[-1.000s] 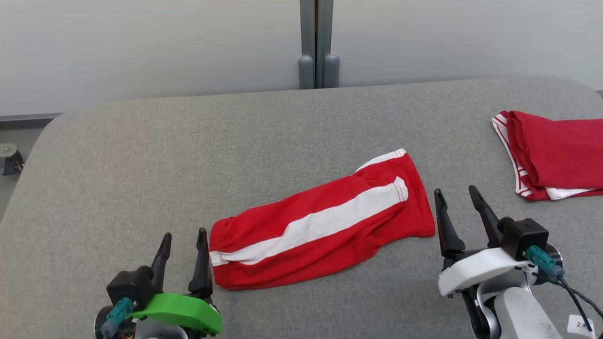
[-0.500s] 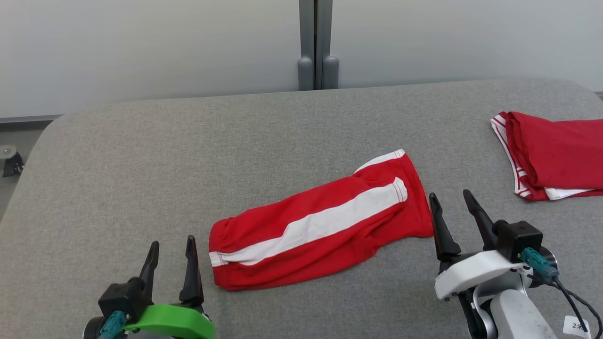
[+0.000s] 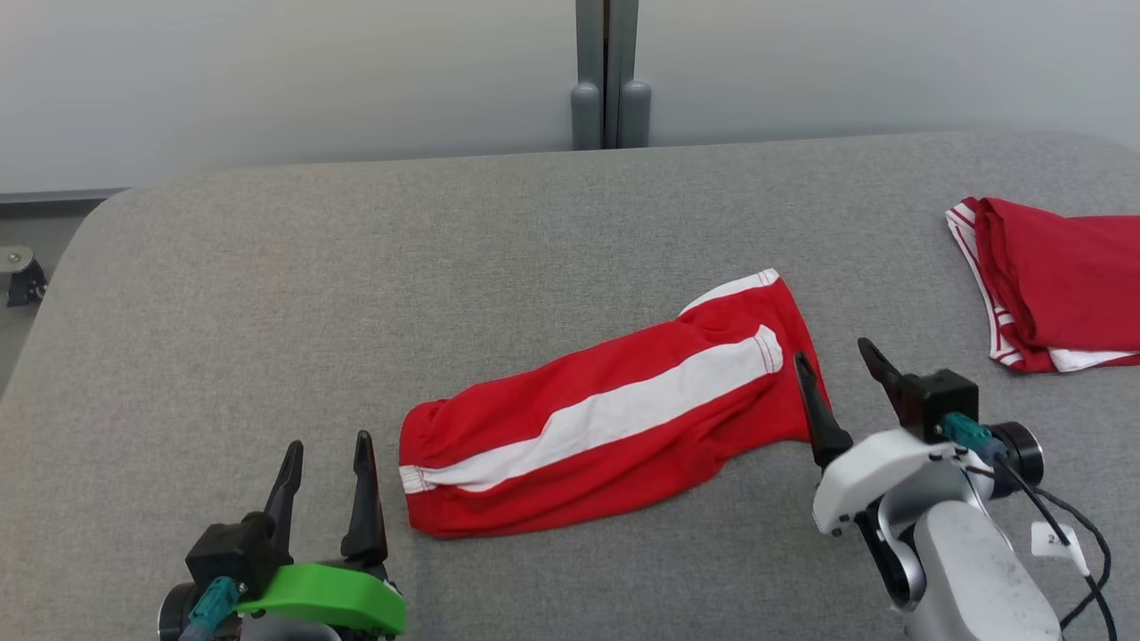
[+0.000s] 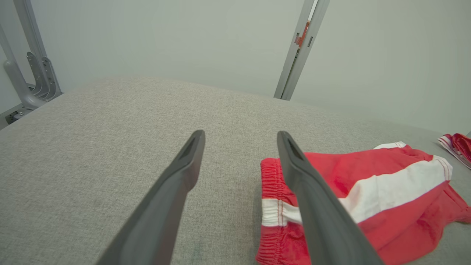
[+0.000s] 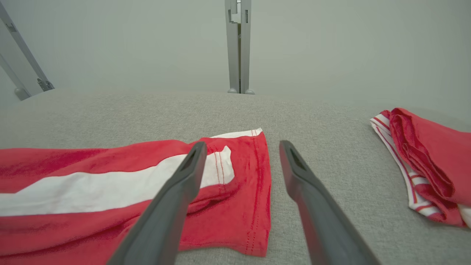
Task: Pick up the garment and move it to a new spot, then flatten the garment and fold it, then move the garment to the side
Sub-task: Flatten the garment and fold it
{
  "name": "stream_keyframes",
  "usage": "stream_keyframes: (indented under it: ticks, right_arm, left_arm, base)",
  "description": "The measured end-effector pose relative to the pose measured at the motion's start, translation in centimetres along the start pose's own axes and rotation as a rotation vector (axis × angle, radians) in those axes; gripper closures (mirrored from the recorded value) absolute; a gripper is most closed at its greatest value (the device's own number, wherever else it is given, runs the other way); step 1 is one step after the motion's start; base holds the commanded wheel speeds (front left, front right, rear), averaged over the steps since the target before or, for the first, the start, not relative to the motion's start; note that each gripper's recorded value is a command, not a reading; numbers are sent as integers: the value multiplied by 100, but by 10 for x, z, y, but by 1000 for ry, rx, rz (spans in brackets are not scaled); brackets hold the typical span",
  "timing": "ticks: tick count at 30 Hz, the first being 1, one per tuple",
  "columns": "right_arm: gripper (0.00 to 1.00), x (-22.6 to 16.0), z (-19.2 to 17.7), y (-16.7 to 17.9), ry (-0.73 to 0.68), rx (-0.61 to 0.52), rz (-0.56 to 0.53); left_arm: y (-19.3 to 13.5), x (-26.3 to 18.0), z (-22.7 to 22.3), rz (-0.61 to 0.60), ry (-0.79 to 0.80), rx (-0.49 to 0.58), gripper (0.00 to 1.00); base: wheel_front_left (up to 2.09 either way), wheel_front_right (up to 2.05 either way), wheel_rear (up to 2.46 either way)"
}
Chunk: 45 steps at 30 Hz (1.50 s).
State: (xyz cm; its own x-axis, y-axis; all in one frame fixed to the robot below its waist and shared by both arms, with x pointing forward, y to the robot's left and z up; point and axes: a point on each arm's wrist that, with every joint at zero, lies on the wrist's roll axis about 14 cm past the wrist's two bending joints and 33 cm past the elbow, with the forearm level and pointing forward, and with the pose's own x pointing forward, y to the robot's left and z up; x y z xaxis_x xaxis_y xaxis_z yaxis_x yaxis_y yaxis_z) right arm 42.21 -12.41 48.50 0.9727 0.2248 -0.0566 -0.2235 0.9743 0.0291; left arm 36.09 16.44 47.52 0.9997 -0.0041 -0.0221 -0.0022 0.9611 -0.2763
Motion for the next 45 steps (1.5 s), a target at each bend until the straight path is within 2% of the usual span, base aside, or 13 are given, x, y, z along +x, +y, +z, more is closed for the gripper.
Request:
stream_keyframes:
  ticks: [4, 10, 20, 22, 23, 25, 32, 43, 45]
  right_arm:
    - [0, 23, -7, 4, 99, -70, 45]
    - [0, 42, -33, 15, 275, -112, 123]
    - [0, 56, -63, 24, 413, -129, 195]
    - [54, 58, -64, 27, 419, -127, 208]
    - [65, 59, -64, 27, 418, -126, 211]
    - [100, 60, -64, 27, 420, -125, 214]
    - [100, 57, -63, 23, 409, -114, 212]
    - [100, 53, -63, 20, 394, -99, 209]
    - [100, 52, -63, 19, 393, -96, 206]
  left_arm:
    - [3, 3, 0, 8, 1, -1, 0]
    - [10, 2, -1, 40, 5, -13, 0]
    - [29, -4, -4, 103, 17, -14, 0]
    - [26, -6, -12, 90, 39, -20, 0]
    - [23, -7, -16, 77, 54, -26, 0]
    - [16, -10, -29, 41, 96, -36, 0]
    - [-11, -13, -55, -73, 205, -75, 0]
    - [-22, 5, -70, -150, 308, -84, 0]
    - [-26, 5, -72, -165, 319, -94, 26]
  base:
    - [0, 0, 0]
    - [0, 0, 0]
    - [0, 0, 0]
    - [0, 0, 0]
    - [0, 0, 0]
    - [0, 0, 0]
    - [0, 0, 0]
    - [0, 0, 0]
    - [0, 0, 0]
